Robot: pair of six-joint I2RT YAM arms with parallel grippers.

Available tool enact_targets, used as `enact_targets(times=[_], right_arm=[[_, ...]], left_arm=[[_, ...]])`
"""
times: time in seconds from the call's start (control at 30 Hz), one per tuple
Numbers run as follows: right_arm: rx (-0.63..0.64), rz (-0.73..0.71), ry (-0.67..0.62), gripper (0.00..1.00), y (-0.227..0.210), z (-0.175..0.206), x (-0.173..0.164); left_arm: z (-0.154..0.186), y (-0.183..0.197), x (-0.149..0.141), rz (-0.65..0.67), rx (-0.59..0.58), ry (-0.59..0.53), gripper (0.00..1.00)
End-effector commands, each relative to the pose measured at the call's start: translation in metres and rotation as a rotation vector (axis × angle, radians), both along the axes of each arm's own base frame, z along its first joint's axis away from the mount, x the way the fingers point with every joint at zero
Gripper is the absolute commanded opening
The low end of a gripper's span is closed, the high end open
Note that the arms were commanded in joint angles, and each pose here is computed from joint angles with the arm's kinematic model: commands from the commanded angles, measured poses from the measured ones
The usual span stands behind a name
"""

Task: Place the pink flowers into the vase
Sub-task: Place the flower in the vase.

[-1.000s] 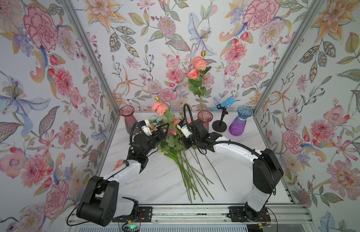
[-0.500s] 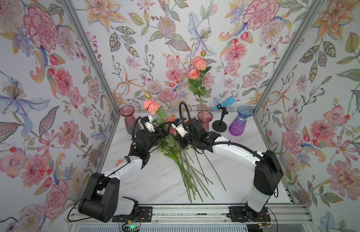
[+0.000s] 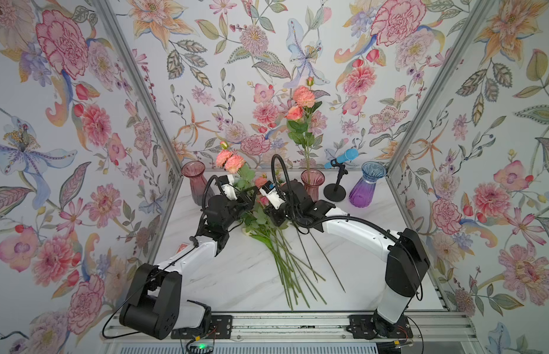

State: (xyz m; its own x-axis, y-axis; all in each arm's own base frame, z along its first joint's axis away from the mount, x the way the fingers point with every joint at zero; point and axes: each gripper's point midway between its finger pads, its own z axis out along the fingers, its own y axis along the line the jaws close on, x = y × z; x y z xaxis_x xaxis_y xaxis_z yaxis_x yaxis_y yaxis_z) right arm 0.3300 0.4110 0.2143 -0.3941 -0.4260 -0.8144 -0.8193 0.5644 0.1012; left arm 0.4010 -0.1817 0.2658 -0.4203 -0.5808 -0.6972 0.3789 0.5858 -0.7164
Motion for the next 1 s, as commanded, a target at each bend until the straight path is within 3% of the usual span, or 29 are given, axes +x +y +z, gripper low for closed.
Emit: enact_targets(times=[0.0, 0.03, 0.17, 0.37, 0.53, 0.97], right_arm=[[0.017, 0.012, -0.031, 0.25, 0.006, 0.014, 0.002], [0.016, 0.005, -0.037, 0.35, 0.003, 0.015, 0.003], [0.032, -0.018, -0.061, 0.57, -0.006, 0.030, 0.008], [0.060, -0.025, -0.102, 0.83, -0.009, 0.053, 0.010], [0.082, -0.032, -0.131, 0.83, 0.000, 0.068, 0.019], [0.082, 0.004, -0.110, 0.59, 0.030, 0.063, 0.029]], left_arm=[[0.013, -0.003, 0.002, -0.003, 0.021, -0.041, 0.07], [0.014, -0.003, 0.002, -0.002, 0.024, -0.048, 0.04], [0.022, 0.002, 0.003, 0.024, 0.057, -0.074, 0.00], [0.039, 0.008, 0.002, 0.064, 0.084, -0.139, 0.00], [0.049, 0.008, 0.001, 0.067, 0.082, -0.168, 0.00], [0.070, 0.009, -0.009, 0.070, 0.062, -0.220, 0.00]])
